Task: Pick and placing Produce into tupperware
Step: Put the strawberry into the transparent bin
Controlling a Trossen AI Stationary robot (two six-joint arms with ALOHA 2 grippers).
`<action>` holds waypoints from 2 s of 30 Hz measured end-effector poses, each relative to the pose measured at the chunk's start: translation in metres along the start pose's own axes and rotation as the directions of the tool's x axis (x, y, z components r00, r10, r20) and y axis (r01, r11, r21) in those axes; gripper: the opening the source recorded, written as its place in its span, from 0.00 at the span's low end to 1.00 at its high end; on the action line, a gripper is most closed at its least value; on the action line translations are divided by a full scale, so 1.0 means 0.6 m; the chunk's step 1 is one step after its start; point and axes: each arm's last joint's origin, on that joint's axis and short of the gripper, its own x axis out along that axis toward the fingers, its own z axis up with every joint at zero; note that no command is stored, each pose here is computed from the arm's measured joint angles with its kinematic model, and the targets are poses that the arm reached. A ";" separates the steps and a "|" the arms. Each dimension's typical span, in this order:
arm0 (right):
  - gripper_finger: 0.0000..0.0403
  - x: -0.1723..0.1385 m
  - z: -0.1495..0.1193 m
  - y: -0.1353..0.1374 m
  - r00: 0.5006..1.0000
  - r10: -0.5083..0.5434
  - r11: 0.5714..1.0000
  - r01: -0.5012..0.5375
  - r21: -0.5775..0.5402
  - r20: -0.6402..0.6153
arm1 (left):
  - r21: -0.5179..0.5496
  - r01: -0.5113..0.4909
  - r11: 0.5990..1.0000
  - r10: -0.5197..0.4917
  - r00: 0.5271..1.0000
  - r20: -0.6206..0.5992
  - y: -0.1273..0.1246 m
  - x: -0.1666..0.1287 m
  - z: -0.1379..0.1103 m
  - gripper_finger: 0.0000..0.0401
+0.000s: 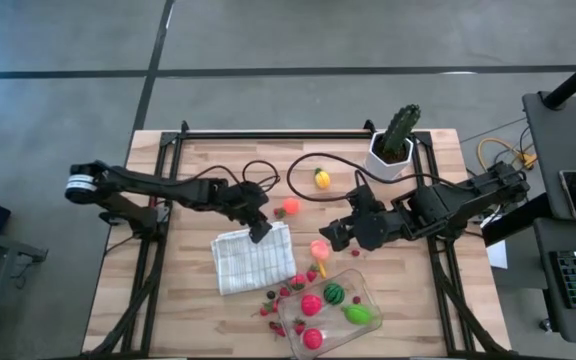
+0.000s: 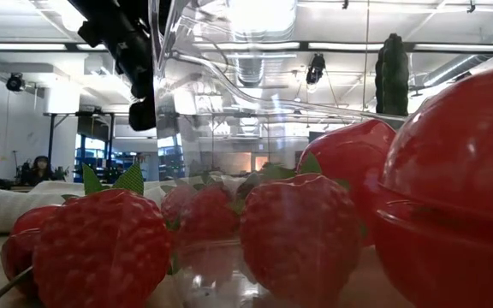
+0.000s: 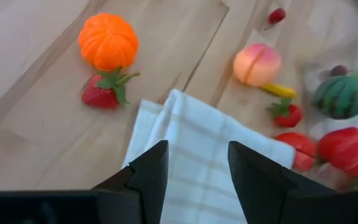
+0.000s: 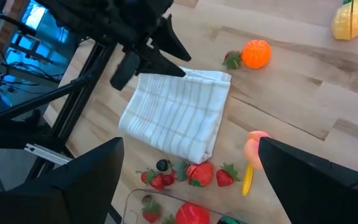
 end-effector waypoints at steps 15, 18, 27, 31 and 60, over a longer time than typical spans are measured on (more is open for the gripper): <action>0.90 0.002 0.009 0.002 0.997 0.001 1.000 -0.002 0.016 0.083 | 0.492 -0.054 0.869 0.047 0.999 0.026 0.003 0.020 0.000 0.38; 0.90 0.005 0.015 0.000 0.996 -0.007 1.000 0.005 0.024 0.093 | 0.553 -0.075 0.830 0.060 0.997 0.046 0.006 0.033 0.002 0.38; 0.90 0.008 0.019 -0.001 0.995 -0.015 0.999 0.019 -0.043 0.099 | 0.534 -0.124 0.836 0.161 0.987 -0.023 0.045 0.109 -0.007 0.38; 0.90 0.008 0.019 -0.001 0.995 -0.015 0.999 0.019 -0.043 0.099 | 0.525 -0.184 0.831 0.222 0.975 -0.009 0.052 0.120 -0.006 0.38; 0.90 0.008 0.019 -0.002 0.995 -0.022 0.993 0.033 -0.117 0.097 | 0.584 -0.213 0.783 0.213 0.975 0.068 0.052 0.141 0.009 0.38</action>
